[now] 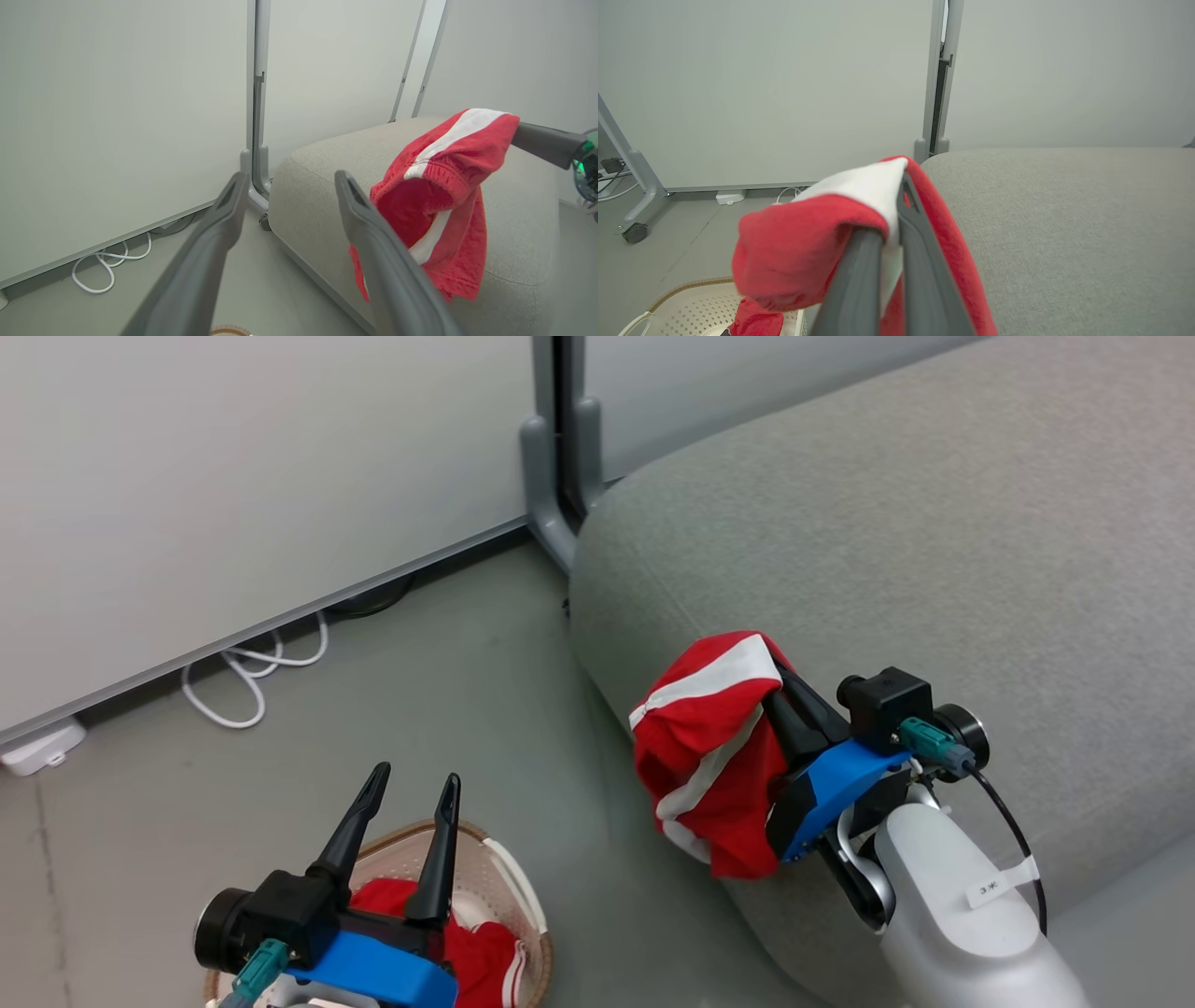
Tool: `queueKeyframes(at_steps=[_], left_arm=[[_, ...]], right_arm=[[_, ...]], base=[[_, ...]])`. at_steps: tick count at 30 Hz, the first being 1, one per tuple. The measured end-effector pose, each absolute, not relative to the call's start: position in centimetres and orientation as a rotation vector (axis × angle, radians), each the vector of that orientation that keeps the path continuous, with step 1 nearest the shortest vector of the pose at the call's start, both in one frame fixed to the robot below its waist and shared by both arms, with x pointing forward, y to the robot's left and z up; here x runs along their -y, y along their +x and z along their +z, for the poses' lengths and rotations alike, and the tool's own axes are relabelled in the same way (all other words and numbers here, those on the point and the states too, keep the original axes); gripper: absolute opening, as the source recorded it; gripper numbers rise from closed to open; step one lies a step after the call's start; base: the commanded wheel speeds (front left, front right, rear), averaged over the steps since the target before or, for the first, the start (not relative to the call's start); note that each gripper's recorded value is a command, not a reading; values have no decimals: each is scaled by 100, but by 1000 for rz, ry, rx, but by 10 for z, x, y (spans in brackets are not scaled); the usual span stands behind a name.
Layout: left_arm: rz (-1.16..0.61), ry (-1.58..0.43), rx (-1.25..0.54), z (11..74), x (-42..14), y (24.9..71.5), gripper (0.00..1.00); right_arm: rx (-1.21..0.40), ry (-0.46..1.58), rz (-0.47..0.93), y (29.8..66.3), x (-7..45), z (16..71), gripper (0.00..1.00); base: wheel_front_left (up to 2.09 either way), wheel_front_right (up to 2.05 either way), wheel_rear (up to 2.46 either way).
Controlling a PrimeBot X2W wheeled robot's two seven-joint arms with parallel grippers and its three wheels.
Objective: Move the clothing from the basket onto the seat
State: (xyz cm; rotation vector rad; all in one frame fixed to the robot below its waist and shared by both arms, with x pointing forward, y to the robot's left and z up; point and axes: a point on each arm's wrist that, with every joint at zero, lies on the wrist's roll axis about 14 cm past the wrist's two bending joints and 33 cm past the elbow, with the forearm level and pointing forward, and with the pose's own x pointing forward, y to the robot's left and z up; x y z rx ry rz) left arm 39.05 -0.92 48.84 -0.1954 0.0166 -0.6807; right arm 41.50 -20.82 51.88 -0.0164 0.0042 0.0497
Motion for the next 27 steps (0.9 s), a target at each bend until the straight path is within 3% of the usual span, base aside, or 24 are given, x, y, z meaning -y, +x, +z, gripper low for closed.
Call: queueKeyframes(at_steps=[14, 27], left_arm=[[-821, -191, -34, 483, 54, 390, 100], [-845, -194, -39, 481, 61, 389, 100]], right_arm=[[-39, -10, -91, 378, 254, 506, 0], [-47, -4, -113, 375, 260, 503, 0]], base=[[0, 0, 0], [0, 0, 0]])
